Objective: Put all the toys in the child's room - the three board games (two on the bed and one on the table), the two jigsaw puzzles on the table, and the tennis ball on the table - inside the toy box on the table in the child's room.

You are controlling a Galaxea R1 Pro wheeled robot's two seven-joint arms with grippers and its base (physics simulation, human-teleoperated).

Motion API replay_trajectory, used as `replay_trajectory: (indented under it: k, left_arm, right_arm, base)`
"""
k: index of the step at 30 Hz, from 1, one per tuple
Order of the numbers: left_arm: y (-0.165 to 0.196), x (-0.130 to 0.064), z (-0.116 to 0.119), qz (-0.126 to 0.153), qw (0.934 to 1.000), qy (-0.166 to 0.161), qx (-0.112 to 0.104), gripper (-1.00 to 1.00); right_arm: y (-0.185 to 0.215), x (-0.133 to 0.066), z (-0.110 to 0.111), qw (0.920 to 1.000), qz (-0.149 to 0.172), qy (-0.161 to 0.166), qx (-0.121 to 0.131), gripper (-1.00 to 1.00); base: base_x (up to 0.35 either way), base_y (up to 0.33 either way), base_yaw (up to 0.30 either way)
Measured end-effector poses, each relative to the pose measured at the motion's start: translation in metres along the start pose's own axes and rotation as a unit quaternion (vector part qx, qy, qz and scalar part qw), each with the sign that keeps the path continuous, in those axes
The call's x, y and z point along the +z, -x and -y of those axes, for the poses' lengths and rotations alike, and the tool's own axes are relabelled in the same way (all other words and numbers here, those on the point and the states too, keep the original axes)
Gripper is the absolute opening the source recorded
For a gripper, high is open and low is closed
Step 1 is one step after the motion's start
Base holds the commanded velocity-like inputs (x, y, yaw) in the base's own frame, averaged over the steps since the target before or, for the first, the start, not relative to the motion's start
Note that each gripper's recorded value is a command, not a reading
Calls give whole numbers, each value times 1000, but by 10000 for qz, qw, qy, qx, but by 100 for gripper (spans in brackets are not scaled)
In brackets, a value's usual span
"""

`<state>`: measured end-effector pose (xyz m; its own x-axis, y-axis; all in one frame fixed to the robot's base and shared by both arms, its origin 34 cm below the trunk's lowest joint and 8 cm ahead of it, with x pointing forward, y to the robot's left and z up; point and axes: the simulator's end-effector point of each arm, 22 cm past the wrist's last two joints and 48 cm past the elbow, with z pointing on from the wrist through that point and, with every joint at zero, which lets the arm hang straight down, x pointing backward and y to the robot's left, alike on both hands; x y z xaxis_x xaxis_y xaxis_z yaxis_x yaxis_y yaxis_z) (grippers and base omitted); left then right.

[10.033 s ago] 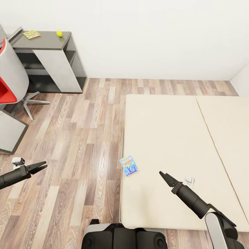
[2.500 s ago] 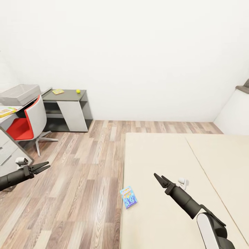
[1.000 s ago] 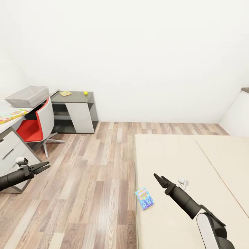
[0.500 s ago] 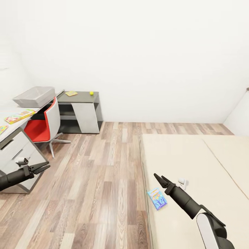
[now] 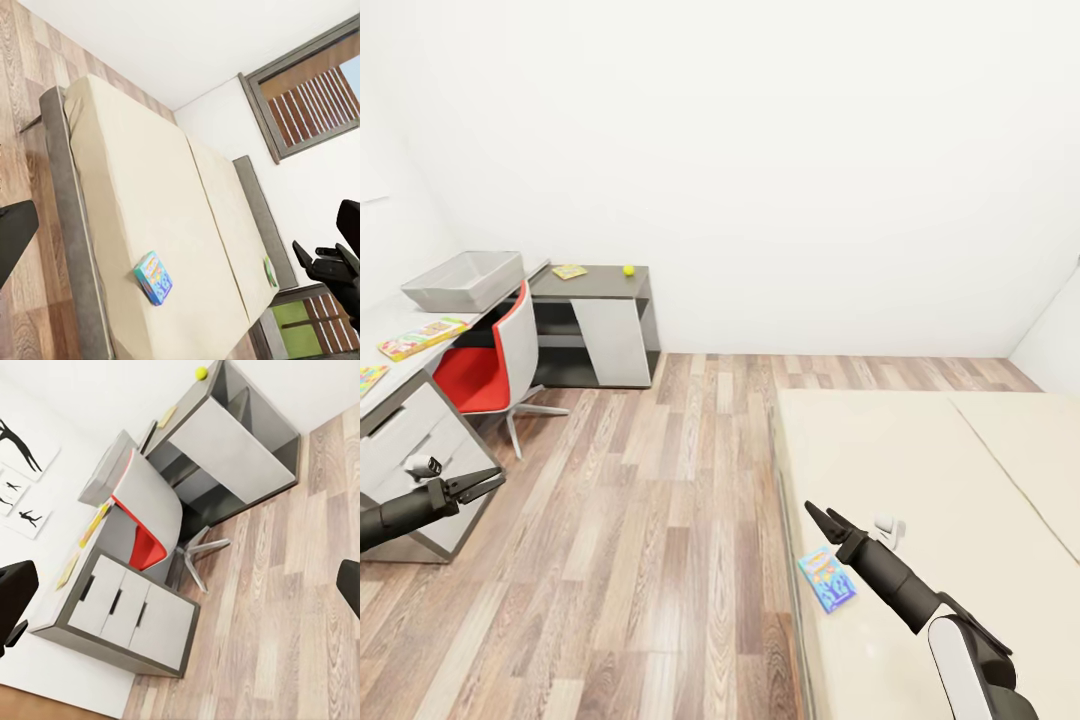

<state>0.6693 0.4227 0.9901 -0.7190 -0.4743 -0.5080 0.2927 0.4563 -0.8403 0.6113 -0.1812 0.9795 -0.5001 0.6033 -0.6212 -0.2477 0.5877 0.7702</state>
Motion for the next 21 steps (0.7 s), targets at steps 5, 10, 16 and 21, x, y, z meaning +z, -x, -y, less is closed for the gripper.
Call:
replay_trajectory:
  k: [5, 10, 16, 21]
  left_arm:
    - [0, 0, 0, -2, 10000, -1, -10, 100]
    - [0, 0, 0, 0, 10000, -1, -14, 100]
    - [0, 0, 0, -1, 10000, -1, -13, 100]
    - [0, 0, 1, 0, 10000, -5, -6, 100]
  right_arm:
    - [0, 0, 0, 10000, 6, 1, -5, 100]
    - [0, 0, 0, 10000, 6, 1, -11, 100]
    - [1, 0, 0, 10000, 8, 3, -7, 100]
    - [1, 0, -1, 10000, 12, 4, -6, 100]
  base:
    - [58, 230, 0]
    - [71, 270, 0]
    - [74, 278, -13]
    - [77, 280, -192]
